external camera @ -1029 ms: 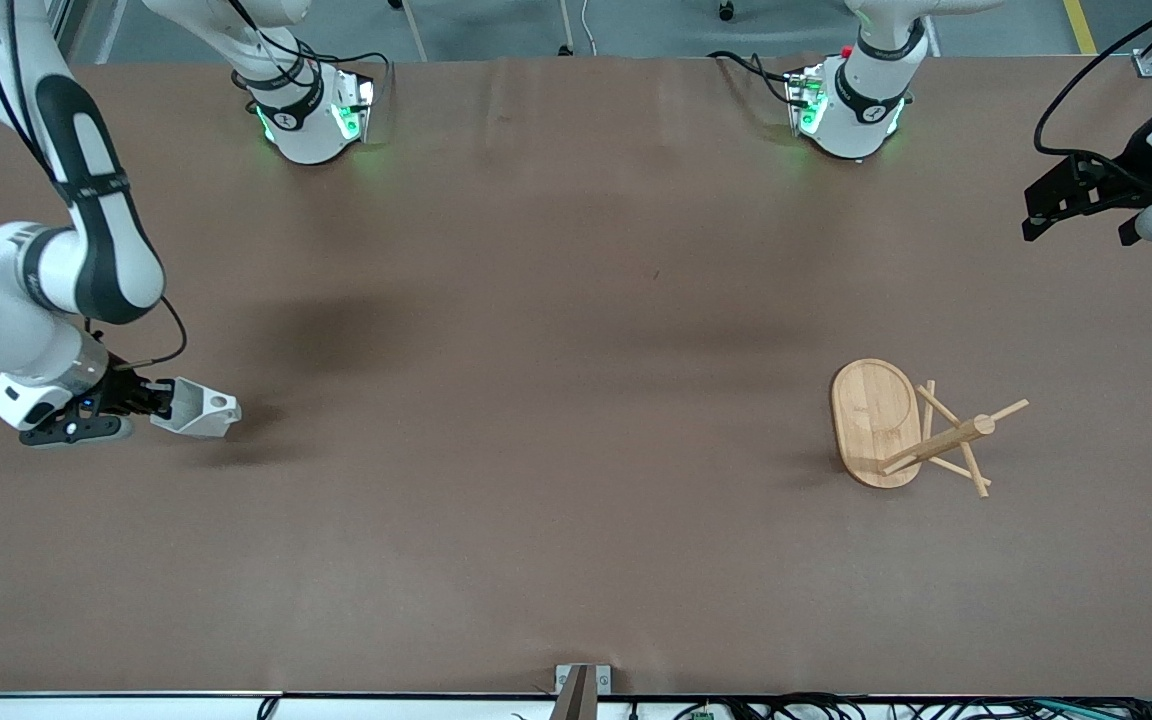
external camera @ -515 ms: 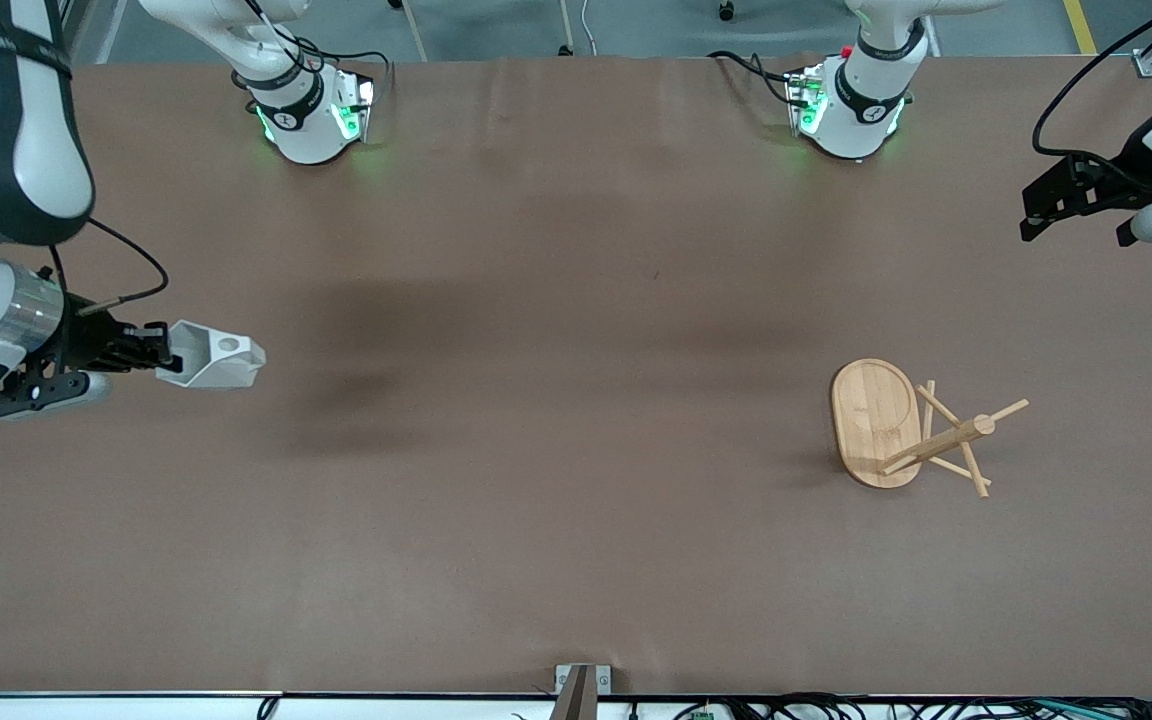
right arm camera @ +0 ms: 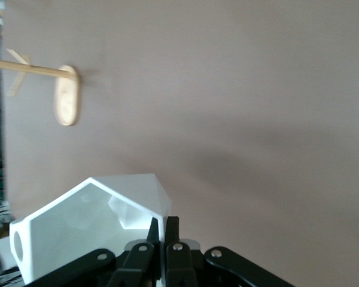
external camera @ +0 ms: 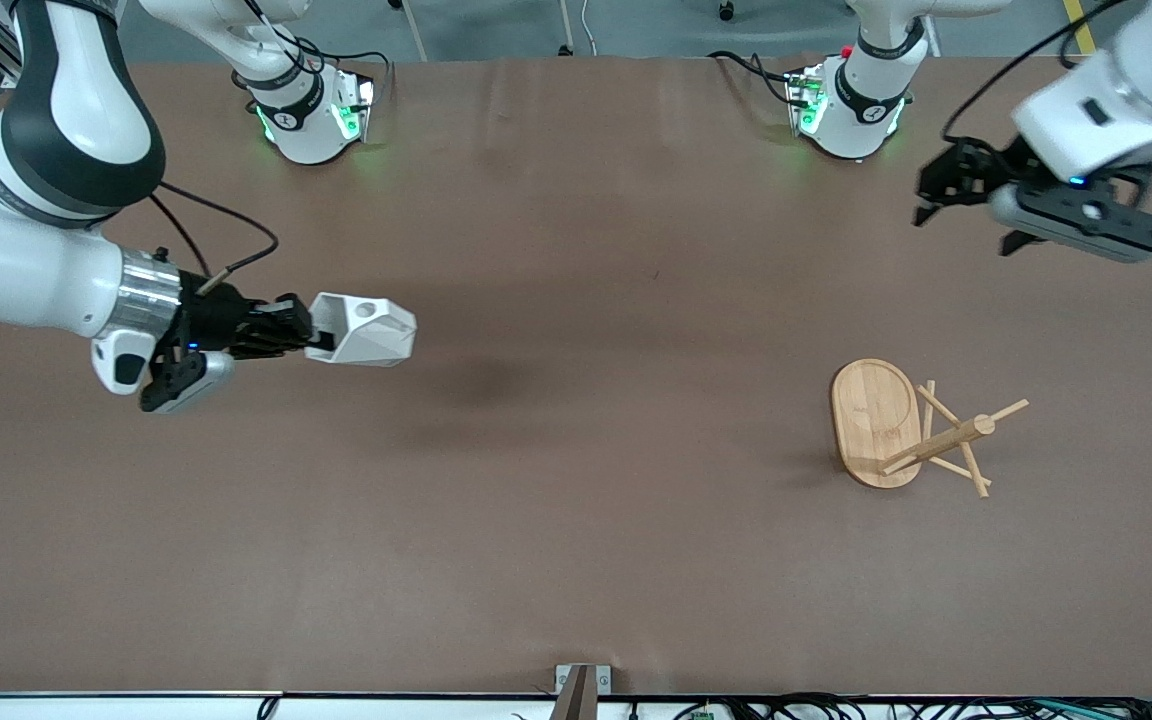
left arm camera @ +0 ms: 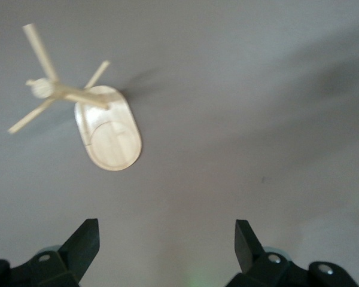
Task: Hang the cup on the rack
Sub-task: 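Lift the cup with the right gripper while the left gripper approaches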
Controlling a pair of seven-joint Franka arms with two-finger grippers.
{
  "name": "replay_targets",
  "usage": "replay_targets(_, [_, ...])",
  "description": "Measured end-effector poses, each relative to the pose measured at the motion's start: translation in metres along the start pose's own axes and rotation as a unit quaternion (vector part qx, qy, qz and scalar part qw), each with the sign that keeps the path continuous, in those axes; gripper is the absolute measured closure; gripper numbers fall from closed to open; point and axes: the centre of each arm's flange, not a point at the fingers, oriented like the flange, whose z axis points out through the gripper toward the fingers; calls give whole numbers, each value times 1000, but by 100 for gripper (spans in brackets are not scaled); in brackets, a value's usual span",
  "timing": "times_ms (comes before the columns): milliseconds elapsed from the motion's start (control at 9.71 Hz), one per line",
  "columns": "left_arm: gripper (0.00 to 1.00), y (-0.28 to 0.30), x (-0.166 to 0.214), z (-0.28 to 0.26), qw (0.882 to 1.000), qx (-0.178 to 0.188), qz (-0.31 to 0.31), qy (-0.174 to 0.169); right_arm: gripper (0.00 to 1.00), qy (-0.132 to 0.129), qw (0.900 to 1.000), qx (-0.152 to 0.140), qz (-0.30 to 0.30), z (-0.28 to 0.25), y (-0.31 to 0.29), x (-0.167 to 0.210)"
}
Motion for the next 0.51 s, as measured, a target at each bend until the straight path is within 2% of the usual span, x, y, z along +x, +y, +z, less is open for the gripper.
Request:
replay_targets(206, [0, 67, 11, 6, 995, -14, 96, 22, 96, 5, 997, 76, 14, 28, -19, 13])
replay_targets(309, [0, 96, 16, 14, 989, -21, 140, 31, 96, -2, 994, 107, 24, 46, -21, 19])
replay_targets(515, [0, 156, 27, 34, 977, -30, 206, 49, 96, -22, 988, 151, 32, 78, -33, 26])
